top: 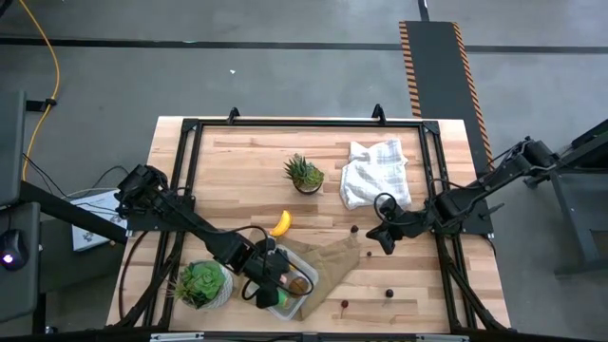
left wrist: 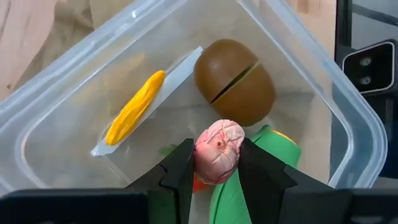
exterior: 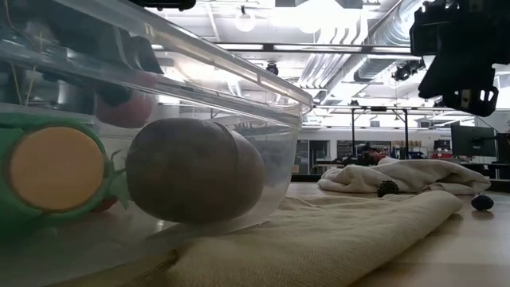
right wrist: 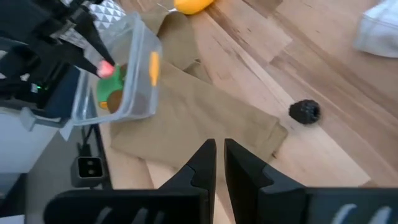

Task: Pick and placing Produce into tupperware
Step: Put the peach into the container, then put the black cherry into the container

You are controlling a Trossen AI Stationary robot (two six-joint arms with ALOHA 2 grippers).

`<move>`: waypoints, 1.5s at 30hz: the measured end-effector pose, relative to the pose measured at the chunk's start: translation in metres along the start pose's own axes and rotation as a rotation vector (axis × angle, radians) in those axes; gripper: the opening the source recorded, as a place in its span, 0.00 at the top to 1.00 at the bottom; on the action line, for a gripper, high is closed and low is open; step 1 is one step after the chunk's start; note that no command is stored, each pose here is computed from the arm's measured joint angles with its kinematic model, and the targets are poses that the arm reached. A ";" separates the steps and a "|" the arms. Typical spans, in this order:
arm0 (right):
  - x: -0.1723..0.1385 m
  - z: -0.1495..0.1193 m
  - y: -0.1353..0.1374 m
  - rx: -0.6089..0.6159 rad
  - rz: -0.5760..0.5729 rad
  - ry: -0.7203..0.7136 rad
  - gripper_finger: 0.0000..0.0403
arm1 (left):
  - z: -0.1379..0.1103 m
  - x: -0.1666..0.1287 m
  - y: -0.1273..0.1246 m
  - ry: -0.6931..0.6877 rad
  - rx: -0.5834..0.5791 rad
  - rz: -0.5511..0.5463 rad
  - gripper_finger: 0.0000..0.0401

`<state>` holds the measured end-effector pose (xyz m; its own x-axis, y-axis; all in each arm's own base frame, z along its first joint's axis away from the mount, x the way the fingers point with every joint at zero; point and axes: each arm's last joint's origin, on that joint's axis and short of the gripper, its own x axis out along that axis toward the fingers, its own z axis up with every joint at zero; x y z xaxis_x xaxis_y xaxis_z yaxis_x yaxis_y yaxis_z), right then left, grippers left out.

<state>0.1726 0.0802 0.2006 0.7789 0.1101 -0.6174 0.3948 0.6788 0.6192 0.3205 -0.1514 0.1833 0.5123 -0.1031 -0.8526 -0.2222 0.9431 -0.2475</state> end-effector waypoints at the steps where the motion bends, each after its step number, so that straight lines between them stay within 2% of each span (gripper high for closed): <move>1: 0.000 0.000 0.000 -0.002 -0.004 0.002 0.95 | 0.000 0.000 0.000 0.003 0.000 -0.006 0.75; 10: 0.000 0.000 0.000 -0.001 -0.002 0.004 0.95 | 0.000 0.000 -0.001 0.009 0.005 -0.020 0.73; 20: 0.000 0.000 0.000 -0.024 -0.001 0.004 0.95 | 0.000 0.000 -0.001 0.005 -0.001 -0.022 0.53; 27: 0.000 0.000 0.000 -0.023 -0.001 0.004 0.95 | 0.000 0.000 -0.001 0.014 -0.026 -0.034 0.47; 34: 0.000 0.001 0.000 -0.017 0.004 -0.001 0.95 | 0.001 -0.006 -0.003 0.046 -0.132 -0.086 0.49; 39: -0.007 0.013 0.008 -0.028 0.043 -0.046 0.95 | 0.007 -0.023 -0.003 0.007 -0.166 -0.118 0.53; 45: -0.026 0.033 0.023 -0.050 0.169 -0.063 0.95 | 0.025 -0.056 0.009 -0.085 -0.211 -0.167 0.58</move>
<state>0.1779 0.0691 0.2469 0.8618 0.1803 -0.4741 0.2328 0.6899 0.6854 0.3107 -0.1295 0.2400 0.6216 -0.2160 -0.7530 -0.2926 0.8276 -0.4790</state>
